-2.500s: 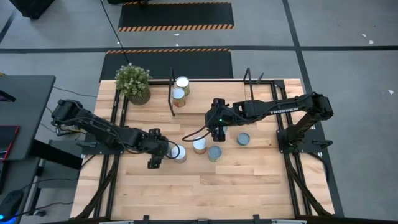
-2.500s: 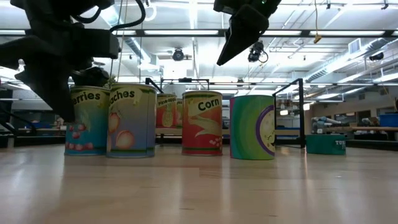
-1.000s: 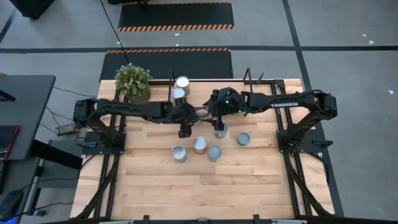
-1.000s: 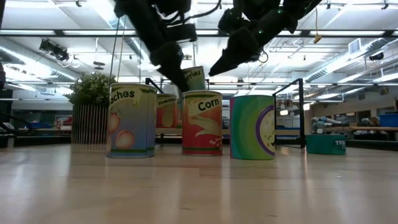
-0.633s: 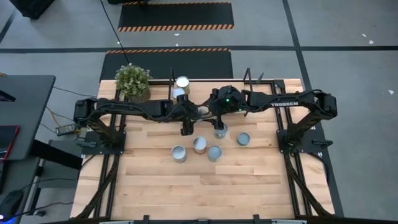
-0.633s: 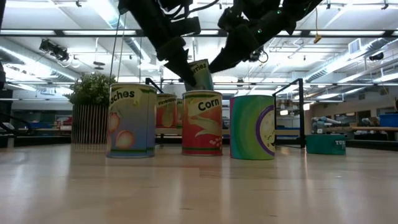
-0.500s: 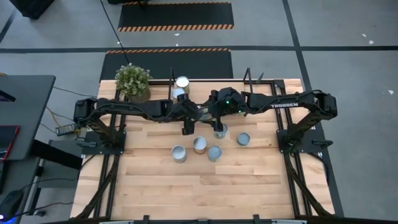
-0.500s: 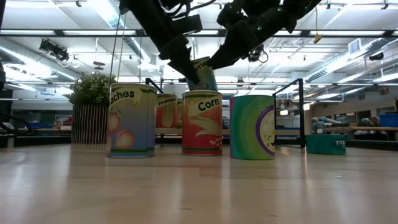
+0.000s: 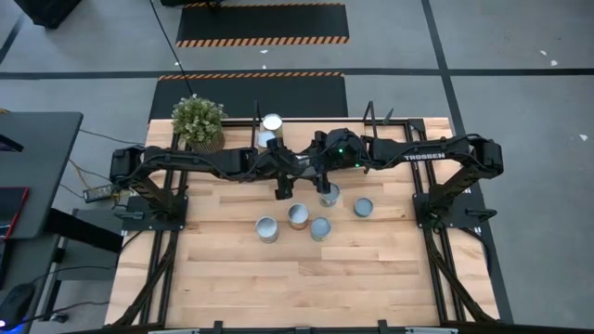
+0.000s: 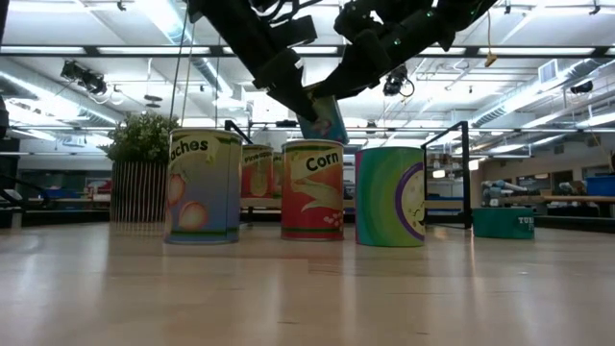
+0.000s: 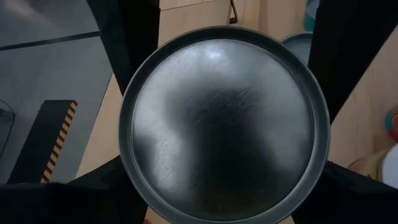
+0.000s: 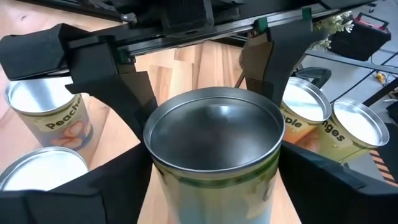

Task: Pick and place cans onto a shelf
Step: Put the canned cherries on the shelf

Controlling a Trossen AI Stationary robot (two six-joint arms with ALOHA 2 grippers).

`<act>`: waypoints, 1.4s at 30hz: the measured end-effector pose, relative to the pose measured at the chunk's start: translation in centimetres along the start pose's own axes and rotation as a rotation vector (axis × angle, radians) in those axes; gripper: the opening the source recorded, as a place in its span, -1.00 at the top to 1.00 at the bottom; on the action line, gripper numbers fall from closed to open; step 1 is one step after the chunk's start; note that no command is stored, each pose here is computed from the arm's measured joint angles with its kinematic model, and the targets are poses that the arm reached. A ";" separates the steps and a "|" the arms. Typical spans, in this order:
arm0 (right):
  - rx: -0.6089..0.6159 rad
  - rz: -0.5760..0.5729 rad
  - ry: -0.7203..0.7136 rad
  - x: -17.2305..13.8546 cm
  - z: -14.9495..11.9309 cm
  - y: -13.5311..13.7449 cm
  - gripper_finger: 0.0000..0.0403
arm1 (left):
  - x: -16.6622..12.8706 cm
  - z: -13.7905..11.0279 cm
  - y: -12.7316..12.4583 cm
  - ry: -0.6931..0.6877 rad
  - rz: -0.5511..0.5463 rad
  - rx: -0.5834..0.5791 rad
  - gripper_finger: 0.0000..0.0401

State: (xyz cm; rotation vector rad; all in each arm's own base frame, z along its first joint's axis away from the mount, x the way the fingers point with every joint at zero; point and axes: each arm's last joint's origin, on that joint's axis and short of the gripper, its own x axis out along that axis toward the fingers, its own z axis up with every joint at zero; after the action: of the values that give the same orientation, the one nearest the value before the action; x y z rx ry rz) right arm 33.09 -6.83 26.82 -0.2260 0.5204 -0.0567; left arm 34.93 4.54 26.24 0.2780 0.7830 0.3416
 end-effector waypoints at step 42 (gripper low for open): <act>0.070 0.002 -0.104 1.2 -2.2 -6.2 -0.61 | -6.3 -5.7 -0.1 -0.017 0.001 -0.142 -0.93</act>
State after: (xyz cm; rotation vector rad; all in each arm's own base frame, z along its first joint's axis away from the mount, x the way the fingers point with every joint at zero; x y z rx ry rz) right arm 33.04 -13.41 25.83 -0.1590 0.4139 -0.0612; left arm 26.67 2.64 26.39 0.1476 0.7376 0.3936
